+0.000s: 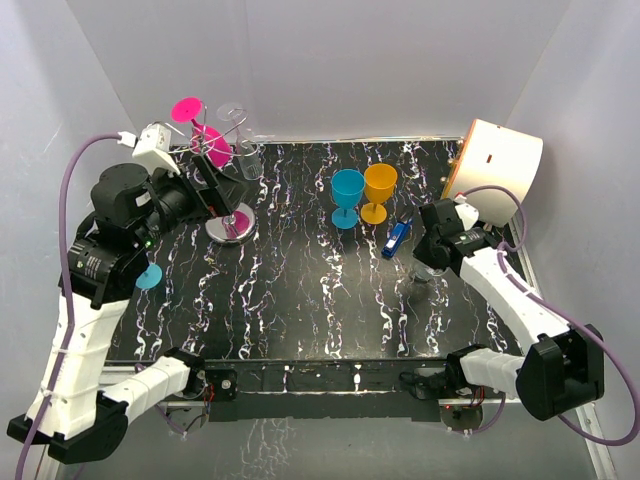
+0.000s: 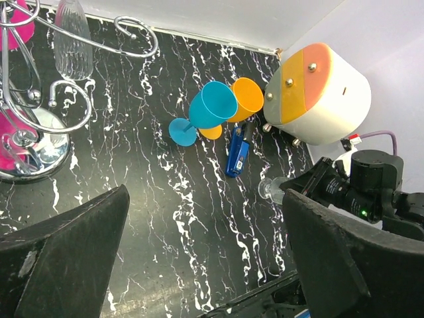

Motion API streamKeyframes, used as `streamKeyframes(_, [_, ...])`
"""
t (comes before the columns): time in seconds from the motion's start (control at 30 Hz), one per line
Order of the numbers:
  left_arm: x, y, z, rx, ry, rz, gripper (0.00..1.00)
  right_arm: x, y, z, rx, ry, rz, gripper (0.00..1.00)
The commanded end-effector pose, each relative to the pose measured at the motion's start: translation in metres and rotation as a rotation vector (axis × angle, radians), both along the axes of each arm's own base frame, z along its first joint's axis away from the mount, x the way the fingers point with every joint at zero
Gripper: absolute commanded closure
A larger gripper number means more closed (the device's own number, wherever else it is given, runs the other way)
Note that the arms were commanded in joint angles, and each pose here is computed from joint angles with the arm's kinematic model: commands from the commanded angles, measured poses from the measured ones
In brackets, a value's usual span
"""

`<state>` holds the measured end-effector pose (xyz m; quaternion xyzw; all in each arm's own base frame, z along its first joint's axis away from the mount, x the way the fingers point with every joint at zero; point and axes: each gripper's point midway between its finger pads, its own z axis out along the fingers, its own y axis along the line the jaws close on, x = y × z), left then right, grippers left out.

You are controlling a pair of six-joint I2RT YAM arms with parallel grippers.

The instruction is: Take the wine glass off the wine glass rack

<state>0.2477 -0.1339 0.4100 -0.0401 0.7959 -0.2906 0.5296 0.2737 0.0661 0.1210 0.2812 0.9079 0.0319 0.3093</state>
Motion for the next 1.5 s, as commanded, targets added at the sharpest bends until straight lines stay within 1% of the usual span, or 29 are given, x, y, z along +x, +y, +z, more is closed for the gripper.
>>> streamKeyframes(0.0, [0.001, 0.002, 0.001, 0.011, -0.016, 0.006, 0.01, 0.018, 0.002, 0.013, 0.080, -0.057, -0.059, 1.00])
streamKeyframes(0.2, [0.001, 0.005, 0.002, 0.017, -0.019, 0.021, 0.01, 0.017, -0.007, -0.003, 0.086, 0.015, -0.105, 1.00])
streamKeyframes(0.4, [0.003, 0.010, 0.002, 0.032, -0.021, 0.042, 0.01, 0.021, -0.005, -0.009, 0.096, 0.048, -0.108, 1.00])
streamKeyframes(0.43, [0.004, 0.011, 0.003, 0.035, -0.024, 0.049, 0.01, 0.021, -0.004, -0.010, 0.099, 0.053, -0.108, 0.94])
streamKeyframes(0.47, [0.005, 0.012, 0.004, 0.040, -0.028, 0.056, 0.01, 0.022, -0.004, -0.010, 0.102, 0.055, -0.107, 0.85])
streamKeyframes(0.53, [0.008, 0.016, 0.009, 0.056, -0.043, 0.076, 0.01, 0.024, -0.003, -0.009, 0.103, 0.058, -0.102, 0.72])
streamKeyframes(0.7, [0.014, 0.040, 0.025, 0.138, -0.088, 0.182, 0.01, 0.030, -0.008, 0.009, 0.076, 0.005, -0.084, 0.46])
streamKeyframes(0.8, [0.020, 0.054, 0.032, 0.199, -0.113, 0.245, 0.01, 0.032, -0.011, 0.024, 0.072, -0.052, -0.091, 0.34])
streamKeyframes(0.83, [0.023, 0.058, 0.033, 0.222, -0.117, 0.263, 0.01, 0.032, -0.012, 0.031, 0.057, -0.074, -0.067, 0.30])
streamKeyframes(0.9, [0.031, 0.067, 0.032, 0.283, -0.110, 0.305, 0.01, 0.035, -0.012, 0.046, 0.042, -0.133, -0.011, 0.20])
streamKeyframes(0.97, [0.039, 0.074, 0.031, 0.336, -0.102, 0.336, 0.01, 0.037, -0.009, 0.066, 0.015, -0.209, 0.094, 0.07])
streamKeyframes(1.0, [0.043, 0.077, 0.032, 0.360, -0.104, 0.351, 0.01, 0.038, -0.005, 0.078, -0.001, -0.252, 0.165, 0.03])
streamKeyframes(1.1, [0.059, 0.085, 0.034, 0.422, -0.119, 0.404, 0.01, 0.035, 0.000, 0.111, -0.042, -0.369, 0.296, 0.02])
streamKeyframes(1.2, [0.080, 0.086, 0.036, 0.471, -0.135, 0.438, 0.01, 0.029, 0.014, 0.131, -0.025, -0.455, 0.413, 0.02])
streamKeyframes(1.33, [0.114, 0.086, 0.041, 0.521, -0.138, 0.464, 0.01, 0.022, 0.032, 0.135, 0.031, -0.492, 0.514, 0.02])
streamKeyframes(1.4, [0.136, 0.097, 0.043, 0.521, -0.125, 0.482, 0.01, 0.021, 0.035, 0.135, 0.039, -0.496, 0.528, 0.01])
streamKeyframes(1.47, [0.156, 0.116, 0.044, 0.435, -0.099, 0.471, 0.01, 0.021, 0.037, 0.137, 0.040, -0.502, 0.537, 0.02])
